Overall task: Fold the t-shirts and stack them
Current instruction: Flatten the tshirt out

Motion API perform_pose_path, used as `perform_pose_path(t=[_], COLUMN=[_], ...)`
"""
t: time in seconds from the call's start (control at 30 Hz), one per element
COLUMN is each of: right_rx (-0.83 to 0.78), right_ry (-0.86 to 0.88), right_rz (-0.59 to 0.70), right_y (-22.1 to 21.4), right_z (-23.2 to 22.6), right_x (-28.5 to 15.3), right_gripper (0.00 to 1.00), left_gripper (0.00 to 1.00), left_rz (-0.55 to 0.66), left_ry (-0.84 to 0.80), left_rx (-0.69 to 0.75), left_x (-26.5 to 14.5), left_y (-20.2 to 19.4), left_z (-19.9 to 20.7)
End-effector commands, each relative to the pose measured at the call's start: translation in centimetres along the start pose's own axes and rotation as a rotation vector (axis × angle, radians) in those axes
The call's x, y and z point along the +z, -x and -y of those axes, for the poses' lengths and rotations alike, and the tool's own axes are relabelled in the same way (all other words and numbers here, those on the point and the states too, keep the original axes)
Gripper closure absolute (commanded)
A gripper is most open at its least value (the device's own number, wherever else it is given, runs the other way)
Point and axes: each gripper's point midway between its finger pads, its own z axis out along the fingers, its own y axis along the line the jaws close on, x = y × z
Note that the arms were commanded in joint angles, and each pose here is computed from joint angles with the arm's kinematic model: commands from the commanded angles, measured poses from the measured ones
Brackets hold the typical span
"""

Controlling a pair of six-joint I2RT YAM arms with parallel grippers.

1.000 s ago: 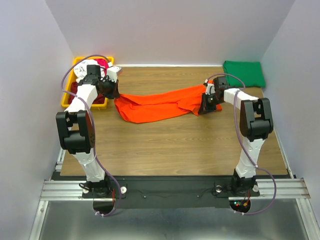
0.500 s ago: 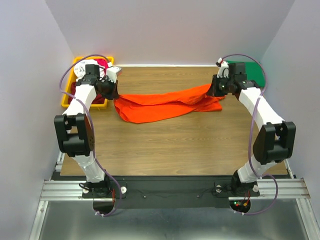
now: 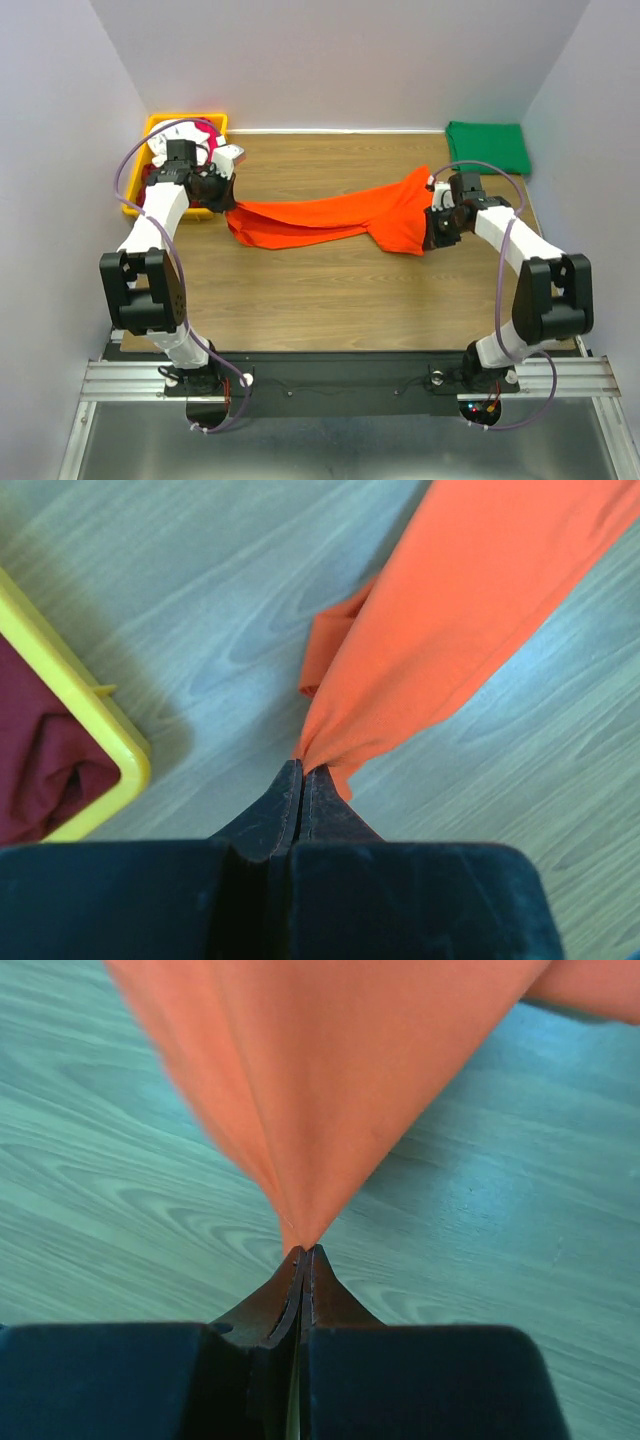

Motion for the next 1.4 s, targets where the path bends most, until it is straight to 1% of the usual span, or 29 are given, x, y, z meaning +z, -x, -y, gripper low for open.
perform_pose_path(t=[0.0,0.03,0.07,0.1,0.13,0.23,0.27,0.3,0.37,0.47,0.7,0.8,0.87,1.0,1.03,1.07,1.13,1.17,1.27,1.3,1.33,1.37], right_rx=[-0.001,0.013,0.025,0.047,0.058,0.082,0.088,0.092,0.121,0.109,0.051,0.026,0.011,-0.013,-0.022,-0.018,-0.013,-0.012,-0.024,-0.040,-0.036,-0.031], right_ry=[-0.039,-0.029,-0.021,-0.018,-0.014,-0.016,-0.021,-0.024,-0.023,-0.053,-0.170,-0.225,-0.255,-0.239,-0.228,-0.192,-0.155,-0.144,-0.102,-0.093,-0.095,-0.087], right_rz=[-0.054,-0.061,-0.063,-0.074,-0.077,-0.068,-0.067,-0.070,-0.073,-0.072,-0.115,-0.154,-0.191,-0.253,-0.260,-0.273,-0.286,-0.280,-0.173,-0.087,-0.044,0.017], right_y=[-0.3,-0.2,0.1,0.1,0.1,0.4,0.5,0.4,0.3,0.0,-1.6,-3.0,-4.1,-6.1,-6.2,-6.4,-6.4,-6.2,-3.2,-1.0,0.1,2.1], right_z=[1.9,1.9,1.8,1.8,1.7,1.7,1.8,1.9,1.8,1.5,1.1,1.7,2.1,1.6,1.4,0.8,0.1,-0.2,-0.7,-1.0,-0.8,-0.3], right_x=[2.6,3.0,3.4,3.8,4.0,4.2,4.4,4.6,5.1,5.9,8.1,9.1,9.9,11.1,11.3,11.5,11.4,11.0,8.3,6.2,5.1,3.3], right_gripper=[0.99,0.98,0.90,0.77,0.67,0.30,0.26,0.24,0.24,0.24,0.28,0.35,0.38,0.47,0.64,0.77,0.99,0.99,1.00,0.99,0.99,1.00], left_gripper=[1.00,1.00,1.00,1.00,1.00,1.00,1.00,1.00,1.00,1.00,1.00,1.00,1.00,1.00,1.00,1.00,1.00,1.00,1.00,1.00,1.00,1.00], left_rz=[0.001,0.002,-0.001,0.000,-0.002,-0.004,-0.008,-0.011,-0.015,-0.018,-0.017,-0.015,-0.011,-0.013,-0.015,-0.016,-0.009,-0.003,0.009,0.014,0.016,0.035], left_ry=[-0.005,-0.007,-0.011,-0.010,-0.009,-0.008,-0.011,-0.014,-0.020,-0.020,-0.018,-0.017,-0.016,-0.007,-0.007,-0.009,-0.010,-0.010,-0.001,0.005,0.006,0.016], left_rx=[0.023,0.022,0.021,0.023,0.024,0.023,0.022,0.020,0.015,0.009,0.009,0.008,0.007,0.005,0.006,0.000,0.002,0.005,0.016,0.021,0.022,0.033], left_x=[-0.2,-0.2,0.0,0.1,0.2,0.3,0.5,0.6,0.9,1.3,1.5,1.6,1.5,1.5,1.5,1.6,1.3,1.2,0.5,0.2,0.0,-0.5], left_y=[-0.3,-0.3,-0.3,-0.2,-0.3,-0.3,-0.5,-0.6,-0.8,-1.0,-1.2,-1.2,-1.2,-1.2,-1.3,-1.4,-1.3,-1.1,-0.4,-0.1,0.2,1.1], left_z=[0.4,0.4,0.4,0.4,0.3,0.2,0.2,0.2,0.3,0.2,0.1,0.1,0.2,0.0,0.1,0.1,0.3,0.4,0.3,0.2,0.2,0.0])
